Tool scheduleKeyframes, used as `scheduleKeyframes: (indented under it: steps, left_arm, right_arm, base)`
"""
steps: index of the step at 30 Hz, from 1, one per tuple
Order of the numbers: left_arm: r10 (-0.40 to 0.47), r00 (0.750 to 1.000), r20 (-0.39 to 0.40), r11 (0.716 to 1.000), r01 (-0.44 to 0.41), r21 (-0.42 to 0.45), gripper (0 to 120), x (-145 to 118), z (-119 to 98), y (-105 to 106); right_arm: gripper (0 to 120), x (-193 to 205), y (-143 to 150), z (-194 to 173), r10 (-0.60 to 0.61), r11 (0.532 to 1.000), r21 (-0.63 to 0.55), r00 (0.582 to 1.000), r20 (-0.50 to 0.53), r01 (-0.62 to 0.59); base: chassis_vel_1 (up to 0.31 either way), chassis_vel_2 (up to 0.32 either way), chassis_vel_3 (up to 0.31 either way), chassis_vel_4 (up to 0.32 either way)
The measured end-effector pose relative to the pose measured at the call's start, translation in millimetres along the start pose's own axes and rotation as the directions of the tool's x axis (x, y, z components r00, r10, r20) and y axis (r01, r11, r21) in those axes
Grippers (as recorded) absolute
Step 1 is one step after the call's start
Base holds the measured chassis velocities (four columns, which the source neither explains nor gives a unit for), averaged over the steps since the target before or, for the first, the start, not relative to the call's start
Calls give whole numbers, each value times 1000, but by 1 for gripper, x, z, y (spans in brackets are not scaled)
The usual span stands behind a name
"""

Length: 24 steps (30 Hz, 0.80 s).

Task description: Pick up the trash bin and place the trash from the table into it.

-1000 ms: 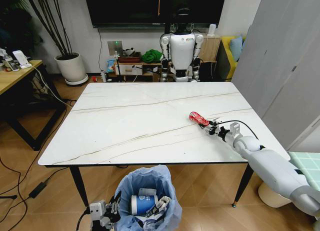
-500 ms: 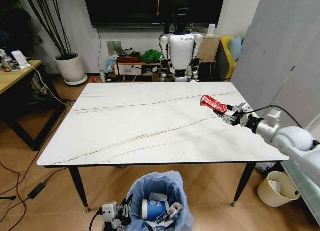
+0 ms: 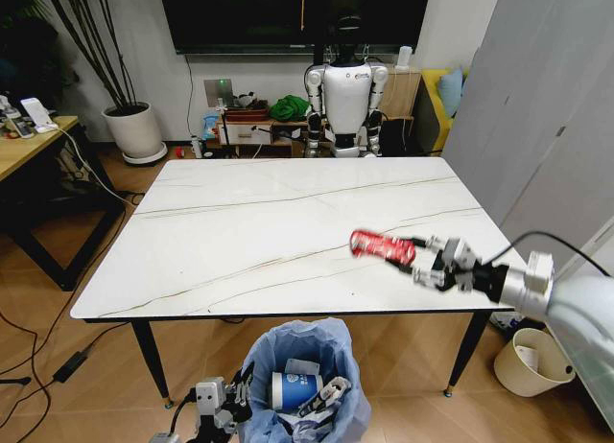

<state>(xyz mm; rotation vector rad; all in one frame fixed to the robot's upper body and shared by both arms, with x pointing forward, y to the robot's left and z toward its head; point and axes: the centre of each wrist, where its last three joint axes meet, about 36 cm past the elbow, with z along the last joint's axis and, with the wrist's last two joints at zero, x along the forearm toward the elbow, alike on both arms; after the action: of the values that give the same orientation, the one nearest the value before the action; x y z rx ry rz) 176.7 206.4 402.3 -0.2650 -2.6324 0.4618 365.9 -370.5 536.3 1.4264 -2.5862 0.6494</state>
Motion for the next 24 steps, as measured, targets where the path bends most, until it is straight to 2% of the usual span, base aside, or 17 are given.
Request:
scheduleKeyframes:
  steps: [7,15,24]
  left_arm:
    - [5,1000,3,1000,-5,9,0,-6,0,1]
    - [17,1000,-4,999,-17,33,0,-14,7,-4]
    - [61,998,-18,996,-60,71,0,-30,23,-17]
  right_arm:
    - [46,0,40,-3,-117,992,44,993,-25,118]
    - [46,-5,69,-18,-210,971,109,978,-14,210]
    - [46,-22,75,-28,-295,937,188,955,-17,293]
  base:
    - [0,0,0,0]
    - [0,0,0,0]
    - [0,0,0,0]
